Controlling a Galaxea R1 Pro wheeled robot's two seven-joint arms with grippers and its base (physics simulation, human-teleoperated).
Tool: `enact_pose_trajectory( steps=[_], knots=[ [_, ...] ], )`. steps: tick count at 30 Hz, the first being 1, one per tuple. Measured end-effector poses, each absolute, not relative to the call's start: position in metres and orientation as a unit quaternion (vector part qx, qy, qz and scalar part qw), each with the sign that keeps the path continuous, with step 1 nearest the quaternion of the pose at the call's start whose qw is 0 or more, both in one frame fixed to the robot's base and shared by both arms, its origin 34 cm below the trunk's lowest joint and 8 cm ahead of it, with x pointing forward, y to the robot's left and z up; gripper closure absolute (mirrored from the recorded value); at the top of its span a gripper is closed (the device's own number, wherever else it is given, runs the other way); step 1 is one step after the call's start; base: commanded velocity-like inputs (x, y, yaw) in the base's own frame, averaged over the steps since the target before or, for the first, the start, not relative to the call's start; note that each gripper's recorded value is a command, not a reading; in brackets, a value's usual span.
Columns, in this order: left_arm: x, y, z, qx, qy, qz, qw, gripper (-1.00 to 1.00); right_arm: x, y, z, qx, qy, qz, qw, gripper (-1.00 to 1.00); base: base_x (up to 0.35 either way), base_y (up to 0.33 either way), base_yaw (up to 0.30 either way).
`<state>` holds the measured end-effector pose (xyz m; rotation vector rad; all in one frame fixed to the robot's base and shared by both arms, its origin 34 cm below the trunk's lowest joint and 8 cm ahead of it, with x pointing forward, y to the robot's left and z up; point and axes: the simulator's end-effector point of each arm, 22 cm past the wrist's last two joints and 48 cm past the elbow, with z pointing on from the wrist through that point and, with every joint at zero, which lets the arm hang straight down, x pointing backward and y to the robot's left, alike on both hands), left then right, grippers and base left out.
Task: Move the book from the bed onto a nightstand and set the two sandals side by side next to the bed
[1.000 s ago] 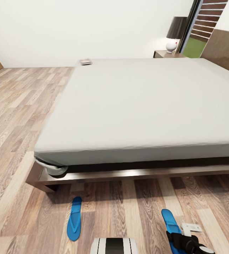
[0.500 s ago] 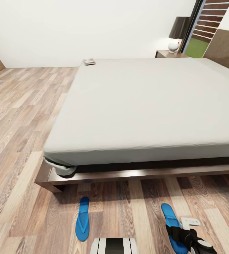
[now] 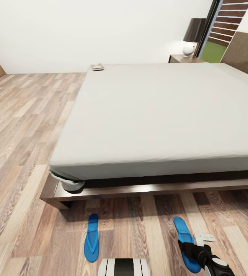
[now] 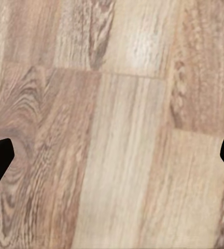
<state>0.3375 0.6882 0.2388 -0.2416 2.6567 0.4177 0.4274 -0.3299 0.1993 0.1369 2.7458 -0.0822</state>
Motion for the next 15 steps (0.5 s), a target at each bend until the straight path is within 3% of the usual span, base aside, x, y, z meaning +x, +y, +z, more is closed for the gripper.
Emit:
enact_pose_trajectory(
  steps=[9,15],
  knots=[
    [0.336,0.688,0.239,-0.086,0.96,0.151,0.218,-1.0,0.44,-0.33,0.203,0.046,0.974,-0.03,0.218,1.0,0.0,0.207,0.0],
    [0.336,0.688,0.239,-0.085,0.961,0.151,0.217,-1.0,0.44,-0.329,0.202,0.045,0.972,-0.029,0.228,1.0,0.0,0.118,0.0]
  ],
)
